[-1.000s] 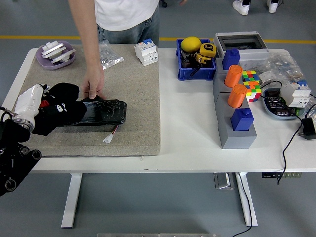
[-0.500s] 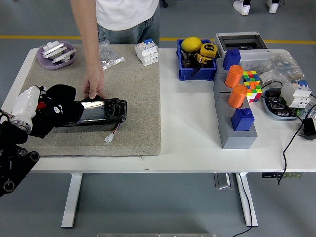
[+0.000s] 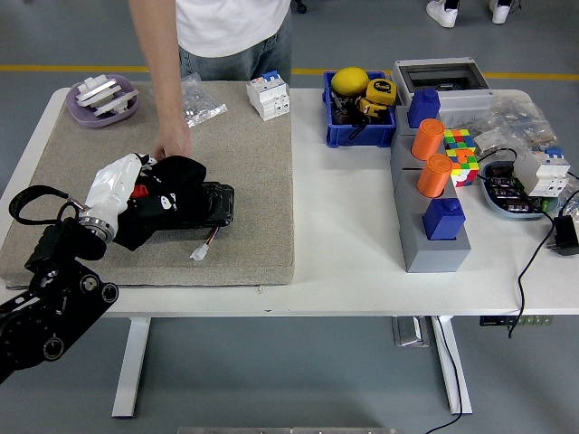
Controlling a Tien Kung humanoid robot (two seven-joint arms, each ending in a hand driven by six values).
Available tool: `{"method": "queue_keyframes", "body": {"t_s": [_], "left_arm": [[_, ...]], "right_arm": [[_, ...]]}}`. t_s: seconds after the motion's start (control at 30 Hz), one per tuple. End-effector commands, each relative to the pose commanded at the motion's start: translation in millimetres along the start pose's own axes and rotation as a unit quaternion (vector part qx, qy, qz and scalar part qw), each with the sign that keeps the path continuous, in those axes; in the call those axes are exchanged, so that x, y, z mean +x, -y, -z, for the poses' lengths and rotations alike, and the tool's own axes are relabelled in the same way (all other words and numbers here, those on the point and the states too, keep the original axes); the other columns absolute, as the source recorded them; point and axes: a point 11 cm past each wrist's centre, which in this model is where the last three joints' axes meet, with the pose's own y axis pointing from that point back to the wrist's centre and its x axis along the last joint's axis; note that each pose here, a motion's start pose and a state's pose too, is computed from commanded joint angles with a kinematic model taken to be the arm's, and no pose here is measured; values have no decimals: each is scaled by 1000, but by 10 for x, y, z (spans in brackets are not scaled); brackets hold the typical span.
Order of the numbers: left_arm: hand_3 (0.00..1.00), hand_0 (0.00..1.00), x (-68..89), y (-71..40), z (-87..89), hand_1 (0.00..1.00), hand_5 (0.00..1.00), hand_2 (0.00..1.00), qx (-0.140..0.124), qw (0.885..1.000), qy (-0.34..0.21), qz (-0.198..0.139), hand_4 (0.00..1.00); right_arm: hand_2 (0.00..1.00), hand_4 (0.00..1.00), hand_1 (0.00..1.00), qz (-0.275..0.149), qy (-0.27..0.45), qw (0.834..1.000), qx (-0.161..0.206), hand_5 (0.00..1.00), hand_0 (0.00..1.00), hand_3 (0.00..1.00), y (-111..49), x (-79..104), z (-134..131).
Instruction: Pick the rag up,wipe the panel,place it on the desk
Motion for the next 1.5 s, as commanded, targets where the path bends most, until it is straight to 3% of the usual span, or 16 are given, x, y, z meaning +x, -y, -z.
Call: {"method": "queue_keyframes", "body": {"t_s": [0.3,0.53,0.7,0.87,1.27,1.5], "left_arm": [[463,166,-356,-44,-385,193,2,489,-38,998,-2,45,446],[463,167,-456,-82,-521,193,2,488,-53,997,0,58,447],[463,167,-469,-93,-516,195,2,488,-52,997,1,59,448],[465,167,-408,-68,-395,198,2,489,-34,998,-1,48,449],[463,167,-68,13,180,200,2,488,42,999,-5,-3,448],[462,168,93,-2,484,200,2,487,80,997,-3,-25,445]], "right_arm": [[713,998,697,0,-1,1000,0,524,769,682,-1,3,1],[712,998,696,-1,-1,1000,-1,525,768,683,-2,8,2],[713,998,697,0,-1,1000,0,526,769,683,0,-1,5],[713,998,697,0,0,1000,-1,526,769,682,2,-6,1],[713,998,697,0,2,1000,-1,527,769,682,2,-2,-5],[713,998,697,0,3,1000,-1,527,769,682,2,3,-14]]}}
